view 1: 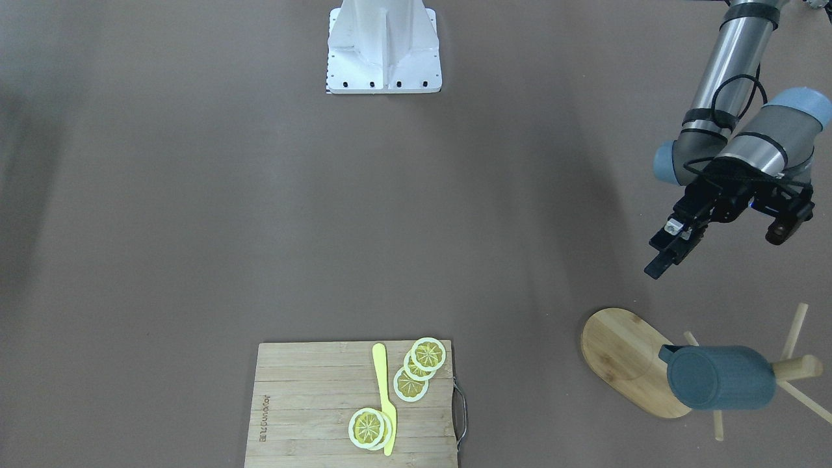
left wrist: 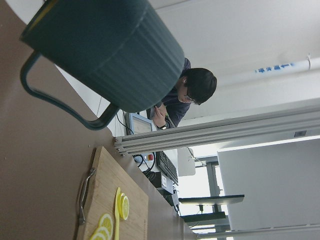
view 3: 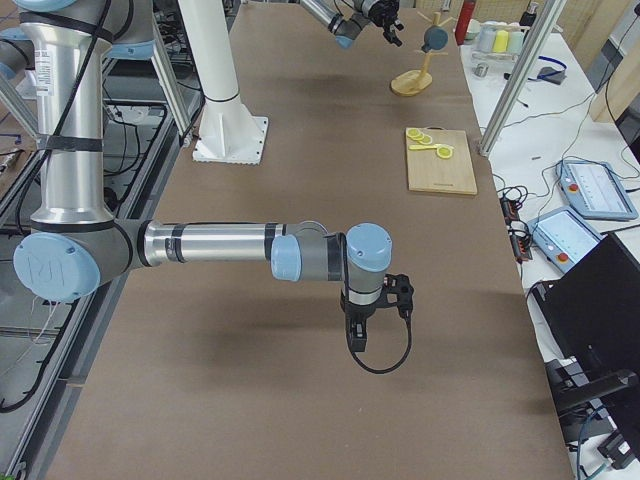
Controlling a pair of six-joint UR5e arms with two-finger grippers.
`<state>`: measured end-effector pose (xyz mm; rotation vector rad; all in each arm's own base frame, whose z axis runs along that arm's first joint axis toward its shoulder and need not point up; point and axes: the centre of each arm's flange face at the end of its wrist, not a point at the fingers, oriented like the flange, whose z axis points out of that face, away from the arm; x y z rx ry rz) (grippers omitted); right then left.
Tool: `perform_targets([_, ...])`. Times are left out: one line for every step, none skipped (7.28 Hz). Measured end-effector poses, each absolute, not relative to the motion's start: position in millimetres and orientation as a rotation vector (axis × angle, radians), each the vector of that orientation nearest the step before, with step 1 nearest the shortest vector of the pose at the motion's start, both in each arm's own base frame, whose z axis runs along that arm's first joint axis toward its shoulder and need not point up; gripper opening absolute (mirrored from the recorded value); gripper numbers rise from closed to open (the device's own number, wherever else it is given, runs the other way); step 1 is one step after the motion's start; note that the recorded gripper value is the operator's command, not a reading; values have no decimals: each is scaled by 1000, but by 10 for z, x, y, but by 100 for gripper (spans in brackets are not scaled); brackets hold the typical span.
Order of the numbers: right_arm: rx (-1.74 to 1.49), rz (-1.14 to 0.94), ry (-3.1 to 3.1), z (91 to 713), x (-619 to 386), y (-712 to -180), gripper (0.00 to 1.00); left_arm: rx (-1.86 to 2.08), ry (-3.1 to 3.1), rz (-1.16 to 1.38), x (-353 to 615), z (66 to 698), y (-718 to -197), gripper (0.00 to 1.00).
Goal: Hang cup on storage rack
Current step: 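Open the left gripper and pull it back from the hanging mug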
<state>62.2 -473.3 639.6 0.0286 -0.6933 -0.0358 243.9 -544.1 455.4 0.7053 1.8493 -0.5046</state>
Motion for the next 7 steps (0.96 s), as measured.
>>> perform_targets([28, -35, -693, 6399, 622, -4731, 100, 824, 1775, -413, 2440, 4605, -5407, 99])
perform_targets([27, -35, -693, 6402, 622, -4731, 100, 937, 1675, -317, 2454, 4662, -5402, 99])
perform_targets([27, -35, -693, 6402, 622, -4733, 100, 1031, 1550, -220, 2466, 4761, -5403, 99])
perform_targets([28, -35, -693, 6399, 622, -4735, 100, 1097, 1422, -127, 2471, 4880, -5403, 99])
perform_targets([28, -36, -693, 6398, 622, -4738, 100, 1128, 1320, -57, 2468, 4968, -5397, 99])
perform_targets([28, -35, -693, 6400, 622, -4739, 100, 1138, 1235, -4, 2433, 5019, -5377, 99])
perform_targets([27, -35, -693, 6403, 622, -4740, 100, 1146, 1145, 59, 2375, 5014, -5349, 99])
